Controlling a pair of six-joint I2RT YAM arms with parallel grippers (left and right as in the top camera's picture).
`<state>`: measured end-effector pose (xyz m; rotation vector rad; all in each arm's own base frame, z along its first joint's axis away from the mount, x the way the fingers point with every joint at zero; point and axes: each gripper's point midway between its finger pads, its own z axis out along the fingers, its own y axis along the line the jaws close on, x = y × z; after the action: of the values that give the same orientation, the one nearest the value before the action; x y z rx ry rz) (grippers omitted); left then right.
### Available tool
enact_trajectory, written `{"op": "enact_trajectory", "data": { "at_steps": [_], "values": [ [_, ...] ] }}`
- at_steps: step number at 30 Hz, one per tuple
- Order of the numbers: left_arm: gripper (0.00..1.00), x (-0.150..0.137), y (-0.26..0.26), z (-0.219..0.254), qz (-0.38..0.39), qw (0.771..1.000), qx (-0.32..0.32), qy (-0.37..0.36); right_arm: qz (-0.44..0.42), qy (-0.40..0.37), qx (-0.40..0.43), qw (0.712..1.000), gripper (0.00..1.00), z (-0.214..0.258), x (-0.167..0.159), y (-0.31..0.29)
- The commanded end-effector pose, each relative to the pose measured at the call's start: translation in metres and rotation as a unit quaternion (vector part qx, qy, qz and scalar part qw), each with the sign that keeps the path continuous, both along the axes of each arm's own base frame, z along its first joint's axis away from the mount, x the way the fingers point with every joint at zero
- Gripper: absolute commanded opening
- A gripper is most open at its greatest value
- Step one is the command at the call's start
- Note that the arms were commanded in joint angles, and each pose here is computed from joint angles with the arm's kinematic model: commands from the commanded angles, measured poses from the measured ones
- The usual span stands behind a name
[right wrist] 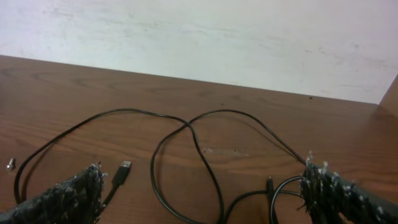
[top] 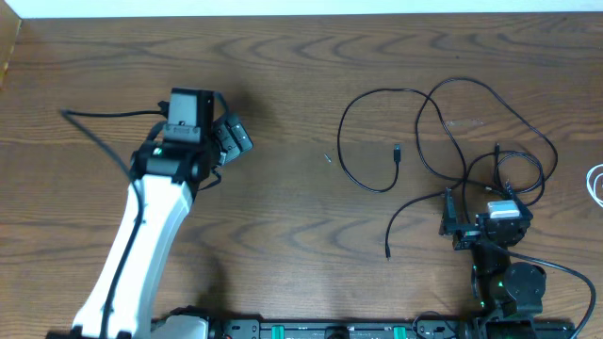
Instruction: Untangle cables
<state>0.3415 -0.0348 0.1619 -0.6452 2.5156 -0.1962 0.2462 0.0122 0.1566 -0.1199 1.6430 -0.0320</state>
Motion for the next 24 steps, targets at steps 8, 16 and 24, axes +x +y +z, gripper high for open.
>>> {"op": "enact_trajectory", "data": {
  "at_steps": [8, 16, 24],
  "values": [
    [0.98, -0.036, 0.009, -0.004, 0.005, 0.996, -0.004, -0.085, -0.003, 0.001, 0.006, 1.0, 0.99, -0.001, 0.0, -0.001],
    [0.98, -0.034, 0.009, 0.001, -0.02, 0.979, 0.005, -0.203, -0.003, 0.001, 0.006, 1.0, 0.99, -0.001, 0.0, -0.001],
    [0.98, -0.045, 0.01, 0.039, -0.067, 0.929, 0.059, -0.359, -0.003, 0.001, 0.006, 1.0, 0.99, -0.001, 0.0, -0.001]
  ]
}}
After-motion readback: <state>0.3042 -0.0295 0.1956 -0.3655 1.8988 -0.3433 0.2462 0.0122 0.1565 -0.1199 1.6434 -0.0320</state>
